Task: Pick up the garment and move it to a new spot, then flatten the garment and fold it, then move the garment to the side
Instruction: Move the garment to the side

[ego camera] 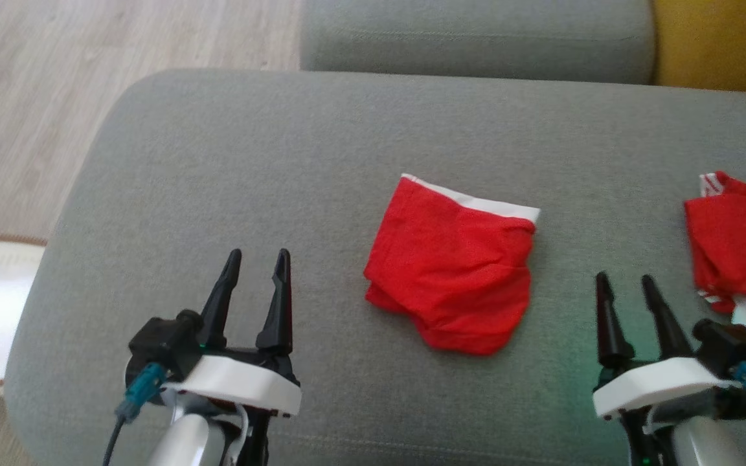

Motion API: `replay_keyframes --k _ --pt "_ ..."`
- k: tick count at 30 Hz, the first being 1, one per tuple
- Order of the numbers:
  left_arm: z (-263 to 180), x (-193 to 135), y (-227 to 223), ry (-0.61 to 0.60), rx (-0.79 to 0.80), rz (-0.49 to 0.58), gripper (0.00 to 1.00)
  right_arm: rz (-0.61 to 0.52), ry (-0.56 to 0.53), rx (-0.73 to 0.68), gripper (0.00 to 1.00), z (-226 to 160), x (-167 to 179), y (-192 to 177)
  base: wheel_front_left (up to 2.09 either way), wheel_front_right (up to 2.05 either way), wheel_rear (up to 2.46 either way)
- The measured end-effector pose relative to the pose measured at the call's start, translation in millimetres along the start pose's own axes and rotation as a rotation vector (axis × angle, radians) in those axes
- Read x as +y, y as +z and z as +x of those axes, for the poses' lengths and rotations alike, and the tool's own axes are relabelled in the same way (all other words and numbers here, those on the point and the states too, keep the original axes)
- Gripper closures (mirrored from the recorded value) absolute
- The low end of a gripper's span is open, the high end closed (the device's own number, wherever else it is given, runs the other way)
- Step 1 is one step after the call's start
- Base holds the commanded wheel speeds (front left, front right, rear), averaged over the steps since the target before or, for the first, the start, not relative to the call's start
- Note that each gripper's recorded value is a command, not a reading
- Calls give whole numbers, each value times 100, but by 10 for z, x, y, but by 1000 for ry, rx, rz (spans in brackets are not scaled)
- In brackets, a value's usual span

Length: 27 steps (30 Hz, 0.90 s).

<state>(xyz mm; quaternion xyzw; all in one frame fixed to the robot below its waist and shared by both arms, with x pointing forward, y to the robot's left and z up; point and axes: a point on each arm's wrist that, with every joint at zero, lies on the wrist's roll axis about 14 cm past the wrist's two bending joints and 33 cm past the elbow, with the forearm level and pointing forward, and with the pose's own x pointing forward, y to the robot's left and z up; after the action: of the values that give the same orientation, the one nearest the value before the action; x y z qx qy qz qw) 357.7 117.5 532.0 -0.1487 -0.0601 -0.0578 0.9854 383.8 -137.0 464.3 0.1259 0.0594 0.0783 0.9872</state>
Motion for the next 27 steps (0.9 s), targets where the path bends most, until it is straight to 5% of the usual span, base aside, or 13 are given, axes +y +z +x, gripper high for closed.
replay_keyframes --k 17,27 --pt "0 438 -122 132 46 26 0 226 98 352 0 510 493 -919 0 0 0" --pt "36 529 -172 157 64 32 0 227 147 420 0 780 688 -1086 0 0 0"
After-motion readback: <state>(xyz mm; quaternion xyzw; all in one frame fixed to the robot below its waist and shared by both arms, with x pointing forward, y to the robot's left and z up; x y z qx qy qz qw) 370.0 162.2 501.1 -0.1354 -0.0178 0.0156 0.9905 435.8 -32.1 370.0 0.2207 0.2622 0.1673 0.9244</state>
